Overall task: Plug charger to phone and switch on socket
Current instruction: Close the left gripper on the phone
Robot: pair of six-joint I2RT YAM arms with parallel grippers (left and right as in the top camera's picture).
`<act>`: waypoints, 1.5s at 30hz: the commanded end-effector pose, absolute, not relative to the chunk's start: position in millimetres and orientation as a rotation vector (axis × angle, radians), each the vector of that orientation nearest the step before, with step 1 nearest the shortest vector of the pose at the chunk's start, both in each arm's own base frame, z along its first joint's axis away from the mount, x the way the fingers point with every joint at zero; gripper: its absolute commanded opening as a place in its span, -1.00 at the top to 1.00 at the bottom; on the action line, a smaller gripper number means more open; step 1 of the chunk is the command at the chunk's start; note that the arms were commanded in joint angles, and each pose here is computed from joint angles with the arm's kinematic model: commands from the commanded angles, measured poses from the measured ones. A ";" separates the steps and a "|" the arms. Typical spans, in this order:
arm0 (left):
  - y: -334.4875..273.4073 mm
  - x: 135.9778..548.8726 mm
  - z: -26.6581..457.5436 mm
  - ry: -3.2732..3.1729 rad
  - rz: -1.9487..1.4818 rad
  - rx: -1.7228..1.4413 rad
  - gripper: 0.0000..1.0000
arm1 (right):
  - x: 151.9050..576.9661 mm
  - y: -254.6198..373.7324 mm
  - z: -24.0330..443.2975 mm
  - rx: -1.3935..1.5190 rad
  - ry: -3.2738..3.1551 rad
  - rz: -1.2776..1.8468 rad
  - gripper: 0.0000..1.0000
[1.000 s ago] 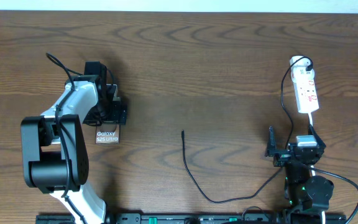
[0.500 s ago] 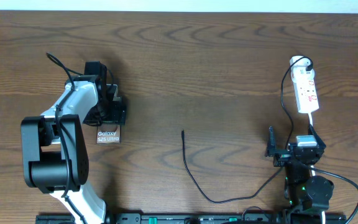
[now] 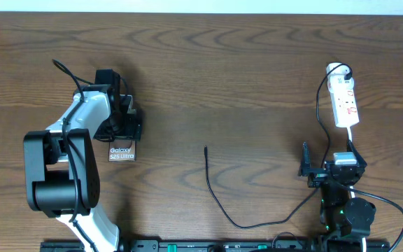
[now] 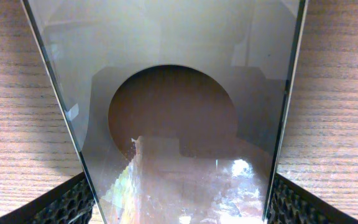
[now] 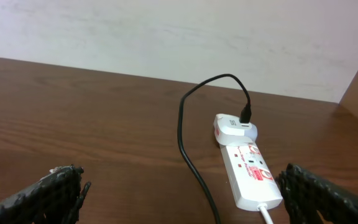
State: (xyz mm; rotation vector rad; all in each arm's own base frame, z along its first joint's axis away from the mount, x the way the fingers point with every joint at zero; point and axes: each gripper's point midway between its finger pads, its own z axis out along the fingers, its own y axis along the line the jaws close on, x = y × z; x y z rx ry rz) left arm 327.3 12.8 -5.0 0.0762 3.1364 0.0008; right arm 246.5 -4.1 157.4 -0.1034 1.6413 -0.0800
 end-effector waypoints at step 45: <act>20.7 306.7 -24.0 3.218 0.062 0.085 0.47 | 246.4 -2.8 156.1 -0.118 1.645 -0.088 -0.99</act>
